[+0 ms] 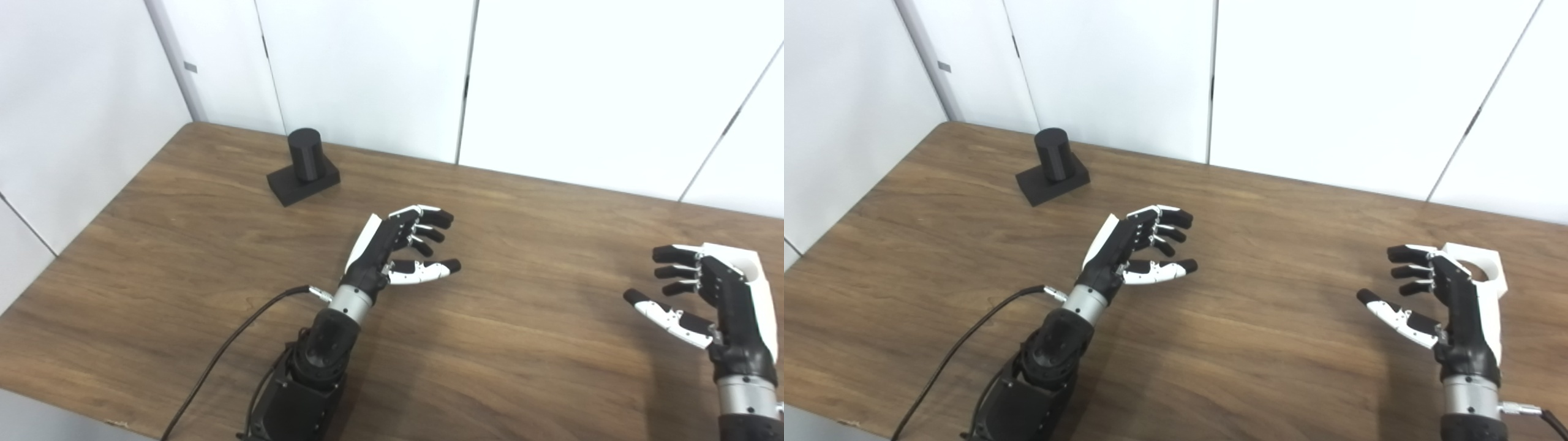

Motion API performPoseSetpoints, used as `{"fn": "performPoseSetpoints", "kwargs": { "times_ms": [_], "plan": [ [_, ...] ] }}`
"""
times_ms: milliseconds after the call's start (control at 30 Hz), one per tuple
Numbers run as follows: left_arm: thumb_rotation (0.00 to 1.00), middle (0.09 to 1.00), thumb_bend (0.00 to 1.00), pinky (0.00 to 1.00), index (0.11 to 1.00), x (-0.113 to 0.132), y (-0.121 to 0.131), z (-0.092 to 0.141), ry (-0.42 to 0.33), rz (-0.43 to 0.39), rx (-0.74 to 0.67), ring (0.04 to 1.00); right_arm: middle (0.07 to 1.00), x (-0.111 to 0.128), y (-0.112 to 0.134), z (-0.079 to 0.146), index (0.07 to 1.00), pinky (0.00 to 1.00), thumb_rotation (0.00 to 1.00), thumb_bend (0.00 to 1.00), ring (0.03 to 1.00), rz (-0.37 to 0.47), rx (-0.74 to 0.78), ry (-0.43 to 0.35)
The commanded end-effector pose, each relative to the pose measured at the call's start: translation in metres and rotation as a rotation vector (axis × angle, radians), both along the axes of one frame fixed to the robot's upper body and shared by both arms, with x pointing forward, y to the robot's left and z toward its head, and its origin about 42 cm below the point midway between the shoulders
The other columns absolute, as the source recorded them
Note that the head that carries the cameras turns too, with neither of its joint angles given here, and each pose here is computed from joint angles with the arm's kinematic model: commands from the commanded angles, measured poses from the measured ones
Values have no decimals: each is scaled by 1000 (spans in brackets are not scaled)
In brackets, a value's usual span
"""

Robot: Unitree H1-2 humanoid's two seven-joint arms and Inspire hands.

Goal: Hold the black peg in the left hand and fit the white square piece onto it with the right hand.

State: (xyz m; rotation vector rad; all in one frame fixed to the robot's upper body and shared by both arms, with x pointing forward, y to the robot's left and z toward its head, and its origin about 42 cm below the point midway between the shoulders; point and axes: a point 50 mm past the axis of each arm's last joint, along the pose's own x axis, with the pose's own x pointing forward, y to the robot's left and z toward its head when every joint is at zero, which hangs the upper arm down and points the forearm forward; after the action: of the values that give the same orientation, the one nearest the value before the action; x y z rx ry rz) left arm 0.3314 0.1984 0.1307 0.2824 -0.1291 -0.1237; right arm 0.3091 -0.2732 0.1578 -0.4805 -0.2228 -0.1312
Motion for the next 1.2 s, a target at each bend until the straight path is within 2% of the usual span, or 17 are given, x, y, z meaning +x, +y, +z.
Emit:
{"fn": "performPoseSetpoints", "kwargs": {
  "times_ms": [0, 67, 200, 333, 467, 700, 933, 1067, 1100, 1167],
  "plan": [
    [135, 695, 788, 456, 663, 15, 9, 33, -93, -5, 70, 606, 650, 7, 2, 19, 613, 488, 0, 548, 606, 19, -12, -102],
    [188, 709, 790, 471, 677, 19, 19, 42, -93, -26, 146, 624, 643, 7, 3, 19, 610, 491, 0, 546, 605, 19, -6, -100],
    [243, 768, 773, 614, 720, 28, 38, 61, -107, -74, 264, 733, 655, 6, 2, 20, 617, 494, 0, 547, 609, 15, 0, -89],
    [219, 793, 793, 675, 727, 35, 53, 81, -129, -76, 347, 779, 656, 6, 2, 21, 617, 498, 0, 553, 613, 15, 5, -87],
    [177, 792, 812, 651, 720, 40, 68, 96, -166, -61, 403, 775, 659, 6, 1, 21, 617, 505, 0, 550, 620, 15, 0, -88],
    [175, 838, 809, 705, 760, 45, 90, 124, -186, 40, 493, 824, 657, 6, -2, 21, 624, 492, 0, 550, 610, 12, -7, -85],
    [190, 855, 792, 773, 781, 53, 109, 149, -245, 167, 624, 859, 660, 5, -1, 22, 629, 508, 0, 548, 617, 16, 5, -76],
    [174, 876, 778, 742, 790, 58, 117, 161, -261, 208, 656, 866, 666, 4, -1, 22, 631, 511, 0, 547, 621, 13, 6, -71],
    [130, 879, 780, 710, 786, 60, 120, 164, -273, 215, 654, 854, 665, 4, -1, 22, 629, 509, 0, 549, 621, 12, 8, -69],
    [107, 879, 786, 667, 781, 62, 123, 168, -286, 225, 655, 844, 667, 4, -1, 22, 629, 514, 0, 549, 626, 11, 10, -67]
  ]
}}
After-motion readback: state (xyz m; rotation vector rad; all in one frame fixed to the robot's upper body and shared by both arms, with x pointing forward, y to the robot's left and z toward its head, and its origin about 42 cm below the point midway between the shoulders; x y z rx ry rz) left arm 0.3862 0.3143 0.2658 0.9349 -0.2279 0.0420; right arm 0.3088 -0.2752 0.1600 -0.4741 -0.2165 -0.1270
